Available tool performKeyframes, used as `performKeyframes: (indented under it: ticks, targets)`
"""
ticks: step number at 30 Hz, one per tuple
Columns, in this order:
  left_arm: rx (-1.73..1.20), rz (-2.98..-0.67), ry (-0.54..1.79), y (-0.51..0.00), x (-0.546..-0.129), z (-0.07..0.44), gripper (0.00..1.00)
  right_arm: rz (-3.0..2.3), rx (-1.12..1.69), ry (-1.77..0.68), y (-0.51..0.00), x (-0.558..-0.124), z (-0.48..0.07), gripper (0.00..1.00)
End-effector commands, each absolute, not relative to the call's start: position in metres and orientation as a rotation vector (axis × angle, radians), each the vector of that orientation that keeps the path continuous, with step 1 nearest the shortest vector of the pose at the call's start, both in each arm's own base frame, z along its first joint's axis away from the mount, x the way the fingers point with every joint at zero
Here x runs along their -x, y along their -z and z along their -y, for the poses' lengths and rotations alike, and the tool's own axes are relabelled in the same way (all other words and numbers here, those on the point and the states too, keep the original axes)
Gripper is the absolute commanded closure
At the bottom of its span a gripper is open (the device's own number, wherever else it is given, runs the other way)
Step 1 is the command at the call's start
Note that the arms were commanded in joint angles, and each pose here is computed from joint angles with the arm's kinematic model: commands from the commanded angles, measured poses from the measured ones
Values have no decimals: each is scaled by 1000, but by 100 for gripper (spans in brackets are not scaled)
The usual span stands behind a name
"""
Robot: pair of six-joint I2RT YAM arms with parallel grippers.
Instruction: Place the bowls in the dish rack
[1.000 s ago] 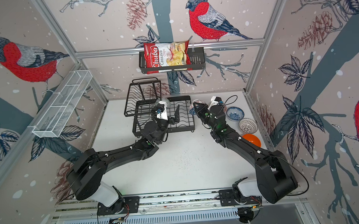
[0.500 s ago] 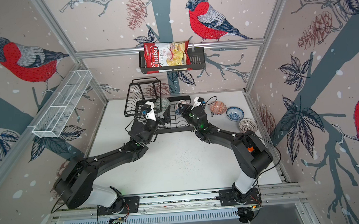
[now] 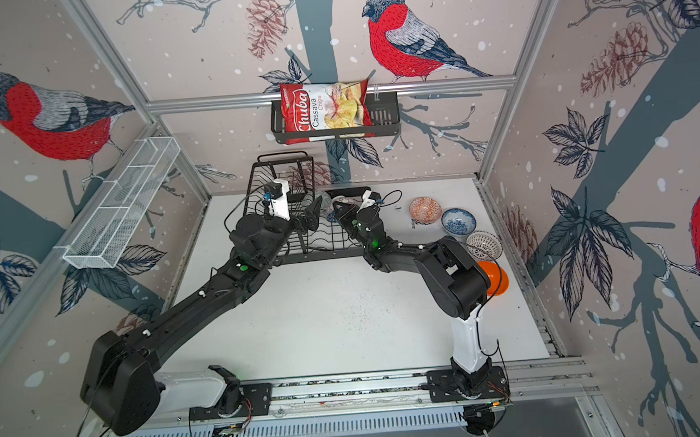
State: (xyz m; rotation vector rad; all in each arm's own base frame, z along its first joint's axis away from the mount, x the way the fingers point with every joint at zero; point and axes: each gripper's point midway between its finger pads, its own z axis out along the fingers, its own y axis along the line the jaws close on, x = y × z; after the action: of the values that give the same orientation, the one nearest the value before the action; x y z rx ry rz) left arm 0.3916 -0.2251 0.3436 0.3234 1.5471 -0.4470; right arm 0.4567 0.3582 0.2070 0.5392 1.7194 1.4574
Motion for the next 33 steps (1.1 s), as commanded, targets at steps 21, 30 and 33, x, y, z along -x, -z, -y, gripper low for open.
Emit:
performKeyframes:
  ticks: [21,30,33]
  targets:
    - [-348,-1634,487,-334,-390,219,3,-1604,-621,-1678,-204,-494,-406,100]
    - [-346,-1643,488,-331,-392,219,3,-1600,-646,-1735,-196,-505,-424,100]
    - [-344,-1644,486,-331,-392,218,3,-1602,-643,-1731,-195,-509,-428,100]
